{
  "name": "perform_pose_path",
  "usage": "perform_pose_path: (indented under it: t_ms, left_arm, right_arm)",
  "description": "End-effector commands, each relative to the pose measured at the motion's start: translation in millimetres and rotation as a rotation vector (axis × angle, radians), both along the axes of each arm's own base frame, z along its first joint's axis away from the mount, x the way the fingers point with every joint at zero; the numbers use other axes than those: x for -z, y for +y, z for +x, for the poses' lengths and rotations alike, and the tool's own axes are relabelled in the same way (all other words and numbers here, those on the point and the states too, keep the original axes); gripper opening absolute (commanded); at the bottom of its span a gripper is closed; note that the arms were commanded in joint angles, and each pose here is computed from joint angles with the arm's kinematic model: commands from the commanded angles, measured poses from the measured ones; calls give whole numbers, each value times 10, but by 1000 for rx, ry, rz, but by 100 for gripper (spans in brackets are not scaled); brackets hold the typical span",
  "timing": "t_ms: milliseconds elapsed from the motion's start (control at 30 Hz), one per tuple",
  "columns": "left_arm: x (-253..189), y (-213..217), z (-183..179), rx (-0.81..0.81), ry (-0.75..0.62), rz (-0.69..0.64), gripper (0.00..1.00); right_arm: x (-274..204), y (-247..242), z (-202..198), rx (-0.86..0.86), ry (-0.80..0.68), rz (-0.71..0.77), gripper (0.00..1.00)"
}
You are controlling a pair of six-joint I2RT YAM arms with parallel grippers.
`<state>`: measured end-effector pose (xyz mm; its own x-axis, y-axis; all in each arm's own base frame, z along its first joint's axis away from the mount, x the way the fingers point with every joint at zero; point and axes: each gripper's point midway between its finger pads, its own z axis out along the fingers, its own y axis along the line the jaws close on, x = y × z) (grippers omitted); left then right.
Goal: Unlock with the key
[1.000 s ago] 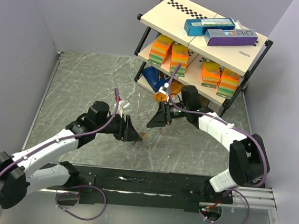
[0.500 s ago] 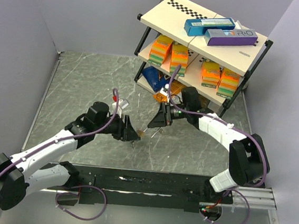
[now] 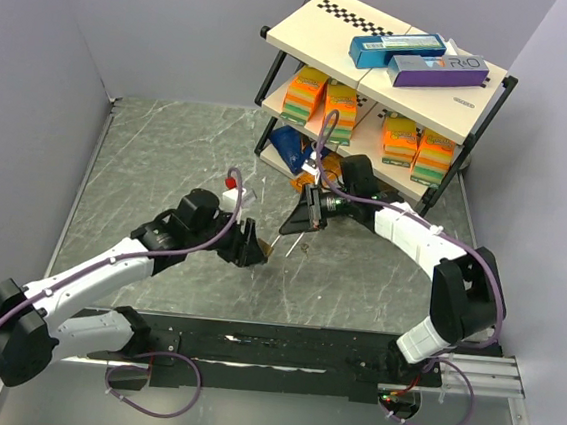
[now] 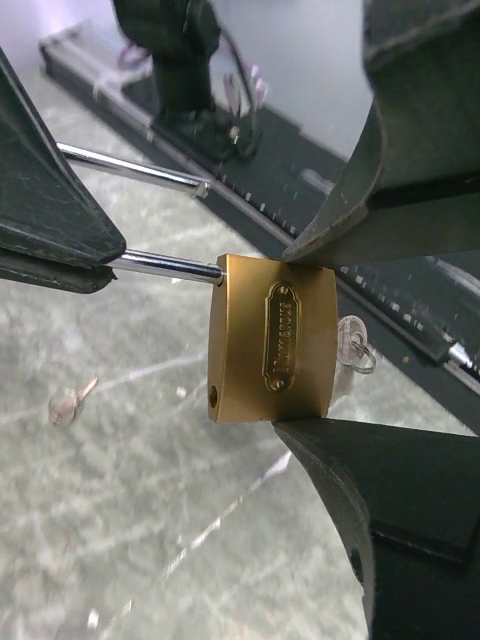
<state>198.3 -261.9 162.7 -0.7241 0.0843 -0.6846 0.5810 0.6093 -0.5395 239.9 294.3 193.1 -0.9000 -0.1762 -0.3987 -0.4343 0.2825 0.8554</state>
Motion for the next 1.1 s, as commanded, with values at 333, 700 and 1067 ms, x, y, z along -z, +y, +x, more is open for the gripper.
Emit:
perform_pose_path:
  t_ms: [333, 700, 1067]
  left_arm:
    - [-123, -77, 384, -237, -102, 113, 1]
    - [30, -120, 333, -236, -36, 106, 1]
    - [251, 120, 236, -289, 21, 169, 1]
  right_arm:
    - [272, -100, 287, 140, 6, -192, 4]
    - [339, -101, 298, 149, 15, -187, 48]
    - [370, -217, 366, 208, 5, -179, 63]
